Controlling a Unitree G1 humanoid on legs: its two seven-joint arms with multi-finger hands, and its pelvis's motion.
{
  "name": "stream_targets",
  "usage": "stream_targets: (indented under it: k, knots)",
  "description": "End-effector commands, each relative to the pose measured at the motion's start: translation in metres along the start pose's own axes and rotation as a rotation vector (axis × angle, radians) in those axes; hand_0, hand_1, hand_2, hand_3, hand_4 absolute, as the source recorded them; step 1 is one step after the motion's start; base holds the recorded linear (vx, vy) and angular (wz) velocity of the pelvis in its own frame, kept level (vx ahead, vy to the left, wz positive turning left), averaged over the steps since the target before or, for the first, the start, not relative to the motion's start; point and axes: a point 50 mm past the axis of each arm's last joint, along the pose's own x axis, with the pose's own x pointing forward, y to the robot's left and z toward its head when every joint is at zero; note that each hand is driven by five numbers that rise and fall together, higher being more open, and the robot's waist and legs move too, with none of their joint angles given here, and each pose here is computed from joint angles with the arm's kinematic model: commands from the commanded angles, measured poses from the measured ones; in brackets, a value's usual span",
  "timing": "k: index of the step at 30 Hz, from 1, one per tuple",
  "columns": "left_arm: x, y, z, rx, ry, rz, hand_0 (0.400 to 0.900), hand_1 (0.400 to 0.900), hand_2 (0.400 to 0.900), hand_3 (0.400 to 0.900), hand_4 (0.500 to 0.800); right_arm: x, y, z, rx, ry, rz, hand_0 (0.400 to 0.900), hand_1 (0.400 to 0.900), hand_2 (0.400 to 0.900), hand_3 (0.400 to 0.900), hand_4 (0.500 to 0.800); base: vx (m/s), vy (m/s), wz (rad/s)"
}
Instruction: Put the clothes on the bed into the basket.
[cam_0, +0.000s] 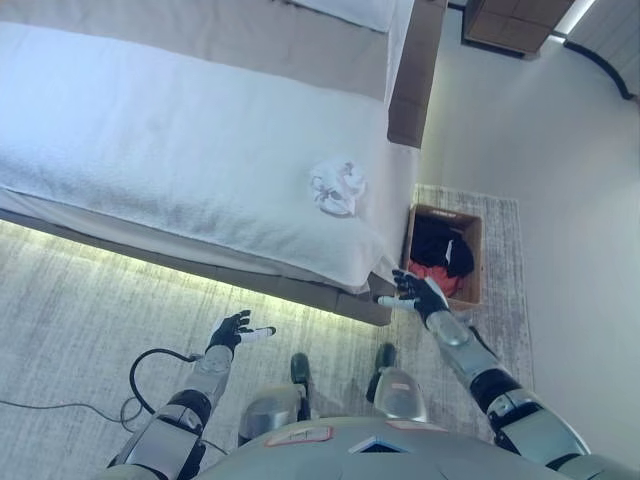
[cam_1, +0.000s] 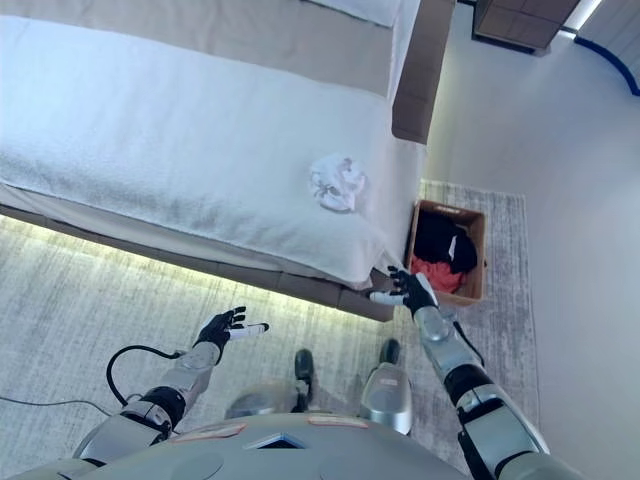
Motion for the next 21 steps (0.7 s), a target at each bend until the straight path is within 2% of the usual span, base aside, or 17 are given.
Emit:
stream_targets:
  k: [1,7,11,14,16,17,21]
  knots:
    - [0.007,0.017,0.047,-0.014,-0.162,0.068,0.9,0.9,0.9,0.9,0.8,0.008,-0.04,0.046,-0.06,-0.177,-0.146,0.9,0.9,0.9,0.9,0.8,0.212,-0.245,0.64]
    - [0.007,0.012,0.048,0.009,-0.161,0.056,0.9,0.9,0.9,0.9,0.8,0.005,-0.054,0.048,-0.074,-0.203,-0.182,0.9,0.9,0.9,0.9,0.8,0.259,-0.343,0.67]
    - [0.004,-0.002,0.045,-0.024,-0.183,0.012,0.9,0.9,0.9,0.9,0.8,0.002,-0.06,0.054,-0.137,-0.24,-0.179,0.9,0.9,0.9,0.9,0.8,0.291,-0.373,0.11]
    - [0.003,-0.006,0.057,0.0,-0.23,0.01,0.9,0.9,0.9,0.9,0.8,0.002,-0.065,0.064,-0.213,-0.274,-0.204,0.9,0.9,0.9,0.9,0.8,0.086,-0.262,0.07]
    - [0.003,-0.004,0.063,-0.018,-0.246,0.046,0.9,0.9,0.9,0.9,0.8,0.002,-0.083,0.082,-0.29,-0.317,-0.293,0.9,0.9,0.9,0.9,0.8,0.128,-0.069,0.07]
    - [0.003,-0.004,0.063,-0.019,-0.246,0.046,0.9,0.9,0.9,0.9,0.8,0.002,-0.083,0.082,-0.291,-0.317,-0.294,0.9,0.9,0.9,0.9,0.8,0.045,0.047,-0.1]
    - [0.002,-0.013,0.067,-0.017,-0.262,0.046,0.9,0.9,0.9,0.9,0.8,-0.001,-0.092,0.141,-0.465,-0.485,-0.374,0.9,0.9,0.9,0.9,0.8,0.011,0.116,-0.36]
